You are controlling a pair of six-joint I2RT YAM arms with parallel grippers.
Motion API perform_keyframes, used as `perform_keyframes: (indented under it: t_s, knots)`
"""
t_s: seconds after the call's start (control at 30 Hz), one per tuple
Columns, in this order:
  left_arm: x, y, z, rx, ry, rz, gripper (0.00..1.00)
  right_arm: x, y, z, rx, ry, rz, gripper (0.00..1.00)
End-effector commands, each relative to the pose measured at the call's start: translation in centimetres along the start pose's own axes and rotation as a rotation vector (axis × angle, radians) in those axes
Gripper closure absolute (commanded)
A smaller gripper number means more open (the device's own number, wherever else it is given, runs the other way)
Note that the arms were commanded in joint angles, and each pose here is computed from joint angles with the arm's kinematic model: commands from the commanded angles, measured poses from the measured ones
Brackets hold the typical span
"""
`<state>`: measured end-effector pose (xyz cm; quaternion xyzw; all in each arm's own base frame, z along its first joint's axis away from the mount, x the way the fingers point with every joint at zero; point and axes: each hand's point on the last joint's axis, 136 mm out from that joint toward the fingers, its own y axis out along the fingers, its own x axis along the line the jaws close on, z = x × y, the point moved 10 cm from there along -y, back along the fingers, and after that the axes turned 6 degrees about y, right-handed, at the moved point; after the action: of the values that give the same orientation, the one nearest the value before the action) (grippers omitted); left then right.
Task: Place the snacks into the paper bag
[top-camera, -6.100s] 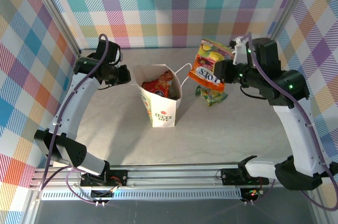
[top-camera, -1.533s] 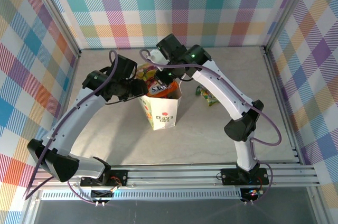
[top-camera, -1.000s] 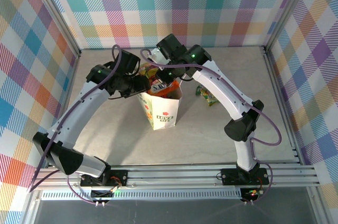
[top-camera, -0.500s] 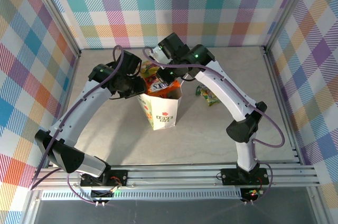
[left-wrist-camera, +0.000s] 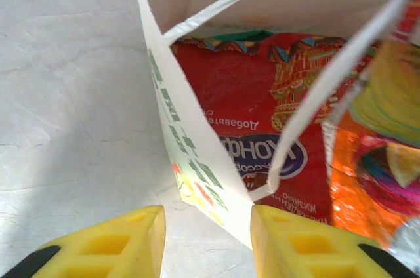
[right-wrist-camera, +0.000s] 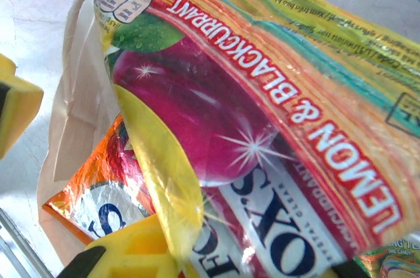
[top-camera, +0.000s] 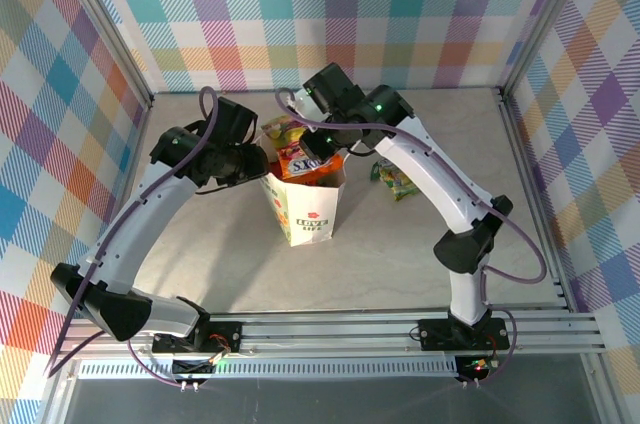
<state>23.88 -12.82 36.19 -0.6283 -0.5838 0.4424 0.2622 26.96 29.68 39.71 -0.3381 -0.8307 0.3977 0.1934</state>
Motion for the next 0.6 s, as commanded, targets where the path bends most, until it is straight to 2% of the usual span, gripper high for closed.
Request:
perform_keyframes:
  t_s: [0.0,0.2,0.57]
  knots:
    - [0.5,-0.1,0.0,-0.013,0.009,-0.045,0.62,0.5,-4.1,-0.3,-0.121,0.024,-0.027,1.00]
    - [-1.4,-0.6,-1.6,-0.064,0.043,0.087,0.60,0.4,-4.8,0.0,-0.135,0.024,-0.026,1.00]
    - [-2.9,0.9,-4.1,-0.073,0.073,0.037,0.53,0.3,-4.2,0.0,-0.126,0.016,-0.008,1.00]
